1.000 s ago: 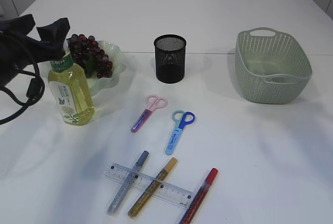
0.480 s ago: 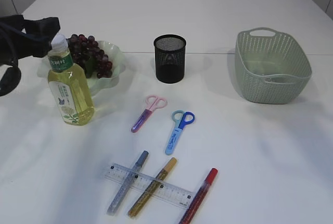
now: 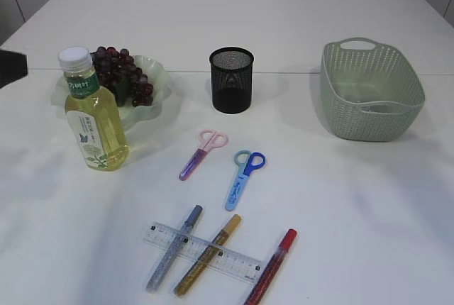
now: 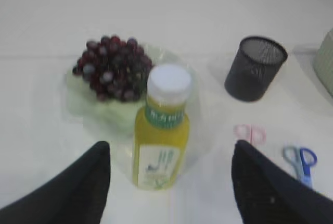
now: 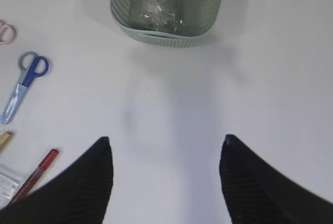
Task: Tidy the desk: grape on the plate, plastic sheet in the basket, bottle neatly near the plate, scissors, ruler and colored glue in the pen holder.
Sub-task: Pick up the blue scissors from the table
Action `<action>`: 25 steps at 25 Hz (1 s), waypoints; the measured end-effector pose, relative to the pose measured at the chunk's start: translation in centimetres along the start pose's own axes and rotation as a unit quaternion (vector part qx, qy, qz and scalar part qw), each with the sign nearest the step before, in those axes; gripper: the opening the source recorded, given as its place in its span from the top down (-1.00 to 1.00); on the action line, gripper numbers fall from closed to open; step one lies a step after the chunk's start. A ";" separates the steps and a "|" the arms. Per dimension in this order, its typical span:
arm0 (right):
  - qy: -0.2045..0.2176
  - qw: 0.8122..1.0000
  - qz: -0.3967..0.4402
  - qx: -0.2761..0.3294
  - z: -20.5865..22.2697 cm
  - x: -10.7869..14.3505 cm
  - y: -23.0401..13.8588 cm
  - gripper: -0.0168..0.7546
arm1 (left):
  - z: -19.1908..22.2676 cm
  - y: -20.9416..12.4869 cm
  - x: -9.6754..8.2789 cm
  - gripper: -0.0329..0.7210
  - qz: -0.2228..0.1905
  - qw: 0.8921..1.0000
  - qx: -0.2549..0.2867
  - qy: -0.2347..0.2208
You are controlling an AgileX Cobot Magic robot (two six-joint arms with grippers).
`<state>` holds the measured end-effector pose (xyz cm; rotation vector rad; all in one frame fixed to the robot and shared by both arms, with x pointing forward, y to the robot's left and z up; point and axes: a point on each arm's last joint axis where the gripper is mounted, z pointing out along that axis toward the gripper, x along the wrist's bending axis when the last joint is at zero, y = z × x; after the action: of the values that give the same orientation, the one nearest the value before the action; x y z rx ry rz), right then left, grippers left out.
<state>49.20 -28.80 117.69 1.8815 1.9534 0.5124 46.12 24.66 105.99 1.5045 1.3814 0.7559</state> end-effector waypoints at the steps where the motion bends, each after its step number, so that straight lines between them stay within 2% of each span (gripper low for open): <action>1: 0.002 1.000 0.001 0.000 0.0 0.0 0.0 -0.35 | -0.8 0.1 -0.1 -0.49 -0.009 1.000 0.019 0.001; 4: 0.019 1.000 0.006 0.000 0.0 0.4 0.0 -0.35 | -3.2 0.2 -0.3 -0.44 -0.024 0.995 0.098 0.002; 8: 0.055 0.998 0.019 0.001 -0.1 1.0 0.0 -0.35 | -5.9 0.8 -0.6 -0.31 -0.023 0.986 0.165 0.003; 11: 0.085 0.996 0.029 0.001 -0.2 1.5 0.0 -0.35 | -7.2 1.2 -0.8 -0.27 -0.020 0.976 0.217 0.006; 14: 0.119 0.992 0.040 0.004 -0.2 2.1 0.0 -0.35 | -8.3 1.2 -0.8 -0.26 -0.017 0.961 0.275 0.011; 19: 0.166 0.983 0.059 0.048 1.5 3.6 -1.3 -0.35 | -9.1 0.4 -0.7 -0.26 -0.011 0.942 0.336 0.021; 22: 0.175 0.979 0.061 0.085 3.0 5.6 -2.7 -0.35 | -9.3 0.1 -0.6 -0.26 -0.011 0.935 0.353 0.024; 25: 0.160 0.982 0.063 0.085 3.9 8.0 -3.6 -0.35 | -9.3 0.1 -0.6 -0.26 -0.011 0.933 0.358 0.025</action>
<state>47.82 -20.94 112.30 2.1503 2.1453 0.7463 37.65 26.12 109.70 2.0188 1.8220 0.2678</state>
